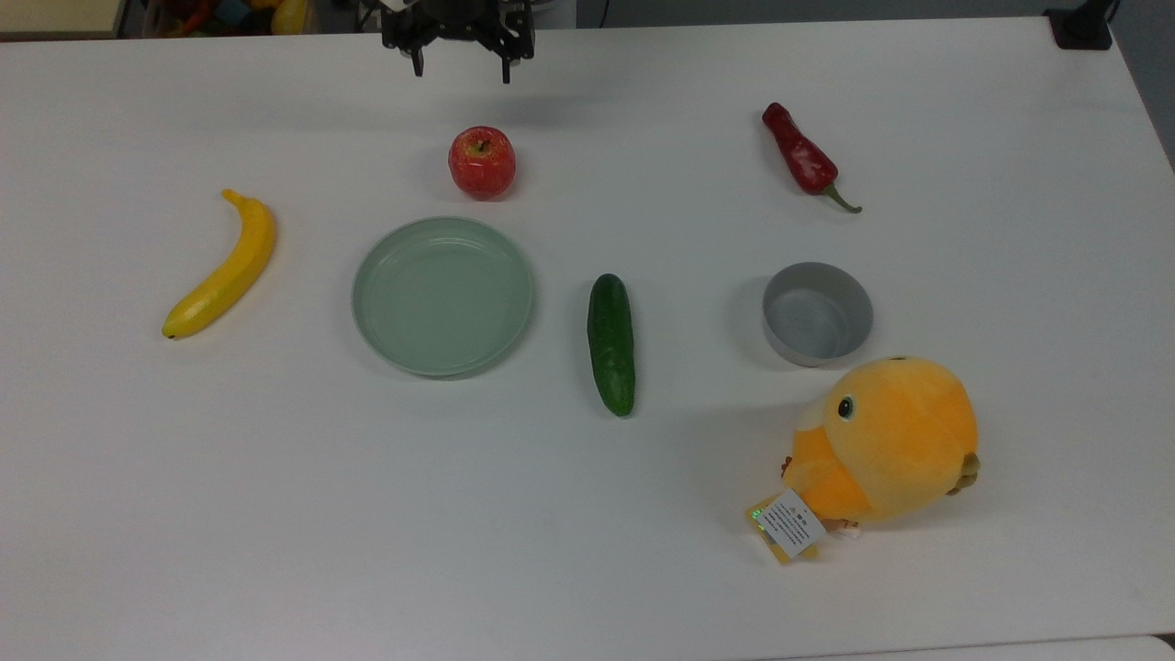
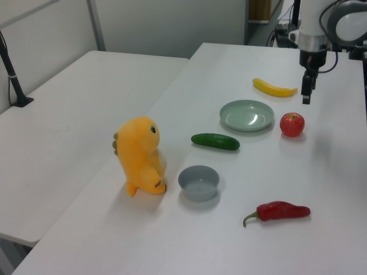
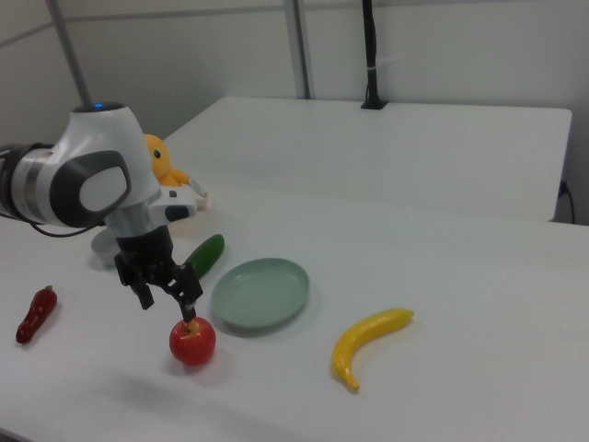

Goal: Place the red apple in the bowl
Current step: 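Lower the open gripper over the red apple and close on it, then lift the red apple off the table, then carry the apple over the grey bowl and lower it in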

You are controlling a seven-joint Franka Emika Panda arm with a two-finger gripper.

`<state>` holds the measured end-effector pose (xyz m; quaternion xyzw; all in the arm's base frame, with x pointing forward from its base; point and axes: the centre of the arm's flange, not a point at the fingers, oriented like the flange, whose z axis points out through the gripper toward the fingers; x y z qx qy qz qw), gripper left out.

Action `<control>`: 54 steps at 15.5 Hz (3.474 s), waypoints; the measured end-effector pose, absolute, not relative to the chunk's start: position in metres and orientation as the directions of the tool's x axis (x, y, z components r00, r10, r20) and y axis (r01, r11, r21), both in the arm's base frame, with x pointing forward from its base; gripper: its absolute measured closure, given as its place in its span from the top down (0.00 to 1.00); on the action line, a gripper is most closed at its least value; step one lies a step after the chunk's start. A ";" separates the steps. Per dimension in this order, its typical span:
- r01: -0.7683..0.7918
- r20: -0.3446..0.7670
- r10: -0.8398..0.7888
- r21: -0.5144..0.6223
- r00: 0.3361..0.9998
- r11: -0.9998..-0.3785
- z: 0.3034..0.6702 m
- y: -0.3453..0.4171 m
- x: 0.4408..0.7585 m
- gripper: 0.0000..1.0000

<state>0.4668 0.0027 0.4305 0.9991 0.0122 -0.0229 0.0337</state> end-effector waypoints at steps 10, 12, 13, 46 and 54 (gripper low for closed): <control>0.054 -0.096 0.045 0.086 0.994 -0.995 0.369 0.009 0.487 1.00; 0.055 -0.100 0.046 0.087 0.994 -0.995 0.367 0.009 0.487 1.00; 0.056 -0.100 0.047 0.088 0.994 -0.995 0.366 0.009 0.487 1.00; 0.142 0.002 0.143 0.089 0.990 -0.986 0.361 0.042 0.513 0.72; 0.234 0.185 0.244 0.077 0.952 -0.969 0.443 0.128 0.550 0.72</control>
